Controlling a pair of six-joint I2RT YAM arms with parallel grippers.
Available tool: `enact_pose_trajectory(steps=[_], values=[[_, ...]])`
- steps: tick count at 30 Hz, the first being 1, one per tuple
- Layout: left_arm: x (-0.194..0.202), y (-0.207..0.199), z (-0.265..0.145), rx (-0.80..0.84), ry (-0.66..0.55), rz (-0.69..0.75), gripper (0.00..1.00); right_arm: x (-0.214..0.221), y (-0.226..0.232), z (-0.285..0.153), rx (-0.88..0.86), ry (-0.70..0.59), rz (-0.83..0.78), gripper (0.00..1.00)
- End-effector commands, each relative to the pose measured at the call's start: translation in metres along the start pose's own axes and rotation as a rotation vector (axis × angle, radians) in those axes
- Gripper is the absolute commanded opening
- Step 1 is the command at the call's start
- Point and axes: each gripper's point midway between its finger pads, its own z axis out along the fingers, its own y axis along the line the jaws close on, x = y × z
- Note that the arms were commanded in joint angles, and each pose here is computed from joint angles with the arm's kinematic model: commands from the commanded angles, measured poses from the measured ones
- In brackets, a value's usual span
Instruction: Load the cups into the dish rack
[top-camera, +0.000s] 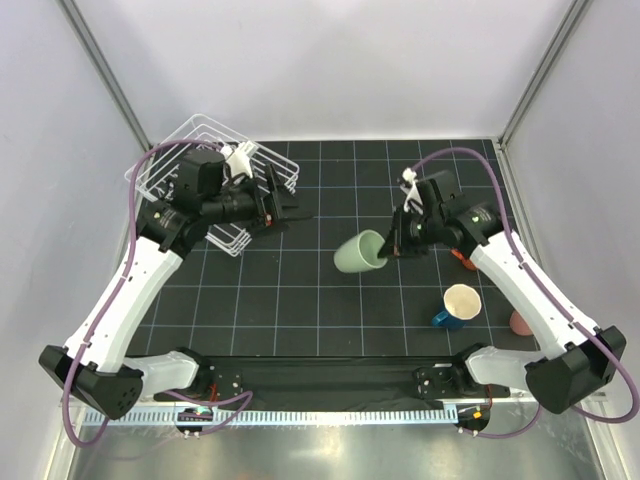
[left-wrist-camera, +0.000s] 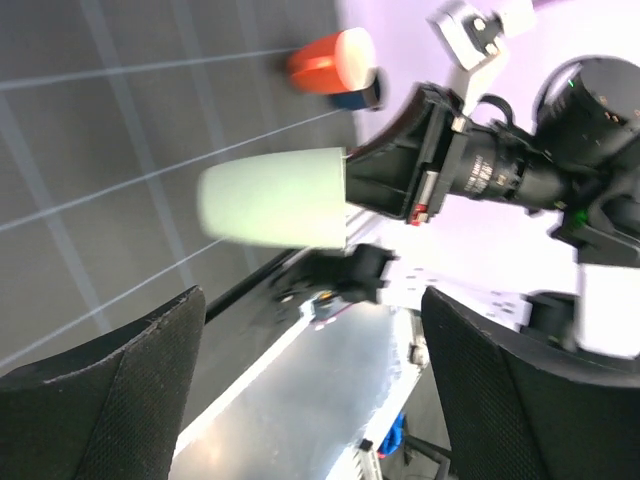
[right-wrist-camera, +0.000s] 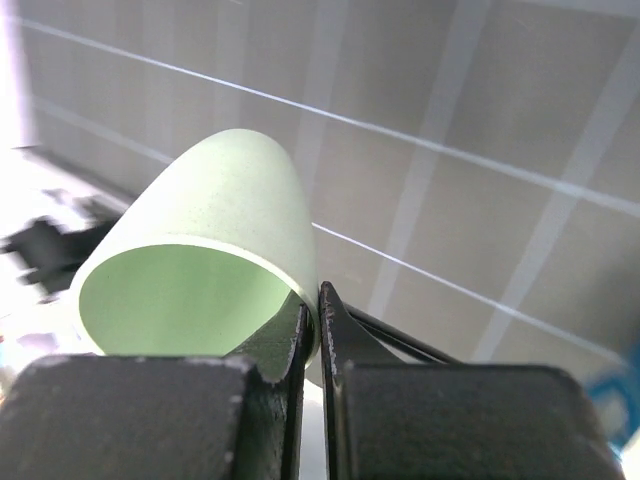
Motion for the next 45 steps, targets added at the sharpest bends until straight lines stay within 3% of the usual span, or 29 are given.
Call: enact_pose_trajectory(steps=[1, 8, 15, 30, 45], values=[[-0.01, -0.05, -0.014, 0.223, -0.045, 0.089, 0.86, -0.035, 0.064, -0.022, -0.265, -0.056, -0.027, 0.04], [-0.005, -0.079, -0.033, 0.392, -0.081, 0.171, 0.92, -0.053, 0.135, -0.064, -0.646, -0.033, -0.015, 0.04], [0.003, -0.091, -0.055, 0.473, -0.136, 0.245, 0.95, -0.062, 0.172, -0.101, -0.871, -0.037, -0.014, 0.04], [-0.004, -0.081, -0.07, 0.387, -0.271, 0.269, 1.0, -0.048, 0.182, -0.128, -0.969, -0.009, -0.035, 0.04], [0.015, -0.097, -0.066, 0.563, -0.144, 0.193, 0.96, -0.068, 0.194, -0.115, -1.058, -0.029, 0.012, 0.04]])
